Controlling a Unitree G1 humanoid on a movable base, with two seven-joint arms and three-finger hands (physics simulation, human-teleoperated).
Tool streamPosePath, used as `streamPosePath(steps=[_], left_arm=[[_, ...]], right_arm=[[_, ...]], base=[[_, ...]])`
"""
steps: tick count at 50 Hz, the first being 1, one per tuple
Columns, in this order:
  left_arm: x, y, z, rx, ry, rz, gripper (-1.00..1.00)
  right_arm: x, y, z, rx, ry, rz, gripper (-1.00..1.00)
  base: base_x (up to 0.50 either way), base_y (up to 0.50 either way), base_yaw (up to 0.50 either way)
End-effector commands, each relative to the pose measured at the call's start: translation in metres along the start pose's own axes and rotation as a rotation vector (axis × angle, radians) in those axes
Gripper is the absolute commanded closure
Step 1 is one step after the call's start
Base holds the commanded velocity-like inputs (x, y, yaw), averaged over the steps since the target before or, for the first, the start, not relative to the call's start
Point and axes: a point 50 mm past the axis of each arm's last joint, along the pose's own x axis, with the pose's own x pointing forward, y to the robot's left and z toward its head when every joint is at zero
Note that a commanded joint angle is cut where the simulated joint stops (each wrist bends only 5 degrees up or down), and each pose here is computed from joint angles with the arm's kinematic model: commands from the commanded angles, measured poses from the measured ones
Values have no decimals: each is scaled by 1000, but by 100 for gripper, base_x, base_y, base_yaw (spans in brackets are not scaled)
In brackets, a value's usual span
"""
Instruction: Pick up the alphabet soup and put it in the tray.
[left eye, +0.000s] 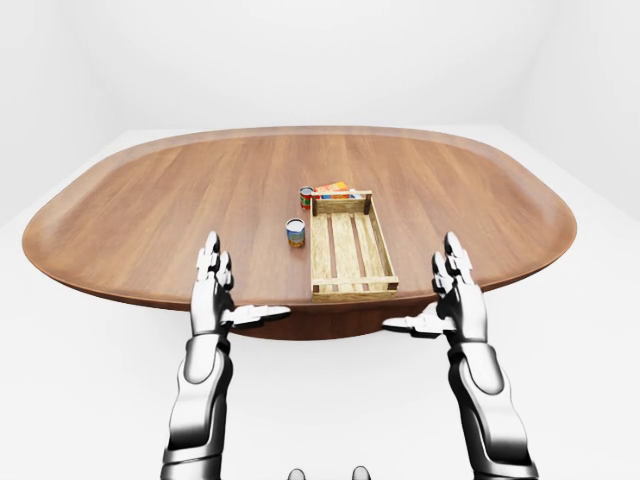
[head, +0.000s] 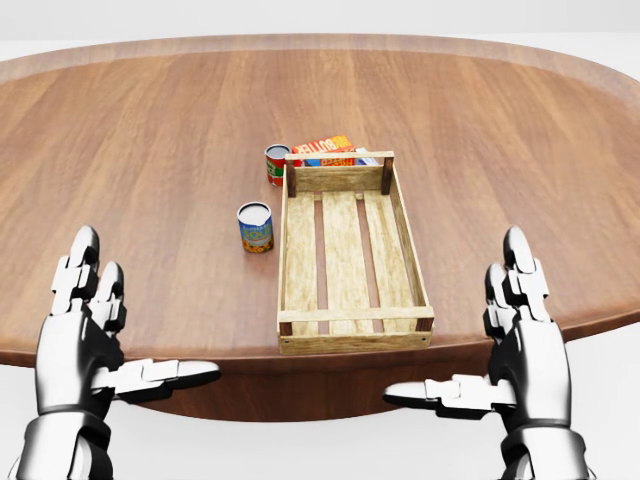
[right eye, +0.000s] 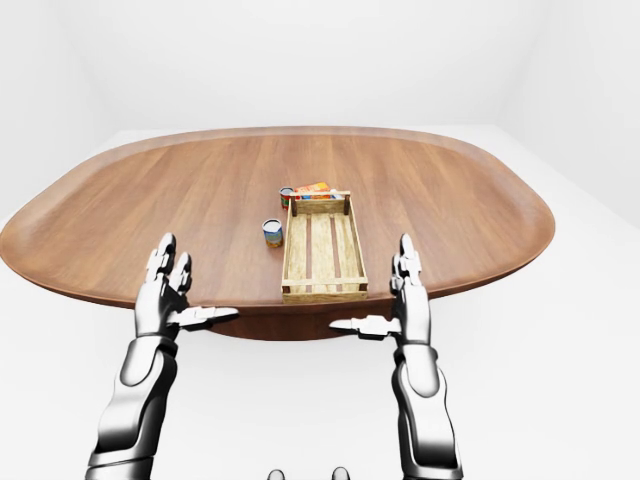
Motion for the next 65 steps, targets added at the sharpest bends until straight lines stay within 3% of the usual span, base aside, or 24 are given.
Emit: streamPosePath(steps=[1,13,25,65], left_arm=[[1,6,8,-1,-32,22,-100],[-6,9,27,4,-116,27,-100],[-13,8,40,4,-173,22,-100],[-18,8,49,10,-209,25,-100]], right_arm=[[-14,-11,37,-9,-155,-40,-100],[-29,-12,73,-28,-306,-41,-100],[-37,-13,82,-41,-345,-36,-100],[-28,-6,69,-51,-291,-5,-100]], base=[[0,0,0],[0,0,0],[1,0,0],[44,-14,0]])
